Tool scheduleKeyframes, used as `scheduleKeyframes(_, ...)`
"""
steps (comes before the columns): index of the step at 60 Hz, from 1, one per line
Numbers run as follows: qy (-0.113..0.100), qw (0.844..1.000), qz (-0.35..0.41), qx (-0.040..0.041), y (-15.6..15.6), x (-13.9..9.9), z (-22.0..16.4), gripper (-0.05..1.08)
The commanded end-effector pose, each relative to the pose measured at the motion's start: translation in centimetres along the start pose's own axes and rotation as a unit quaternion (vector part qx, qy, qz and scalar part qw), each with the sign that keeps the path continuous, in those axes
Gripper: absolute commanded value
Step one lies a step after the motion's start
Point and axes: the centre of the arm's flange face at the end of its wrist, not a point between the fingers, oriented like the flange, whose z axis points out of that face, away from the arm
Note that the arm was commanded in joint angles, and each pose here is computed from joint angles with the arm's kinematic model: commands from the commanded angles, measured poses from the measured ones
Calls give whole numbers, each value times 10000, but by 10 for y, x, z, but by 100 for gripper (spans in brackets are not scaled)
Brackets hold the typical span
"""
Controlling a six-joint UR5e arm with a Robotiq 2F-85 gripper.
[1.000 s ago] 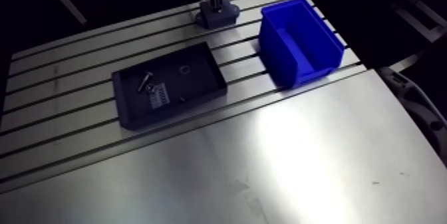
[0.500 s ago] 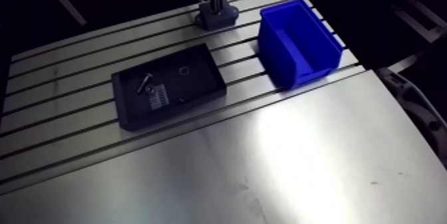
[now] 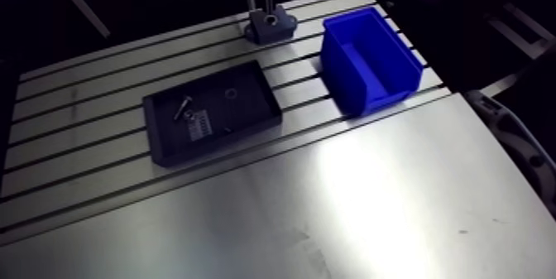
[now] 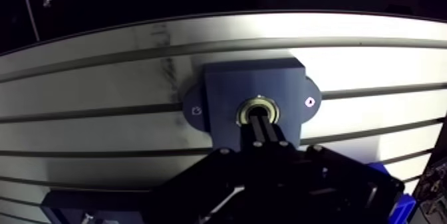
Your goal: Pick up the bearing and press it into the housing until flush.
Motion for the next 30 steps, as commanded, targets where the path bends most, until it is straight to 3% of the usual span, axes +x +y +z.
scheduleKeyframes(1,232,9997,-58,-11,-14,-10,-50,0)
scheduleKeyframes(11,218,9998,-22,-16,-18,-27,-97,0)
scheduleKeyframes(20,-30,10000,4,36,-23,-53,-140,0)
scheduleKeyframes(30,86,10000,14,19,-28,-73,-173,0)
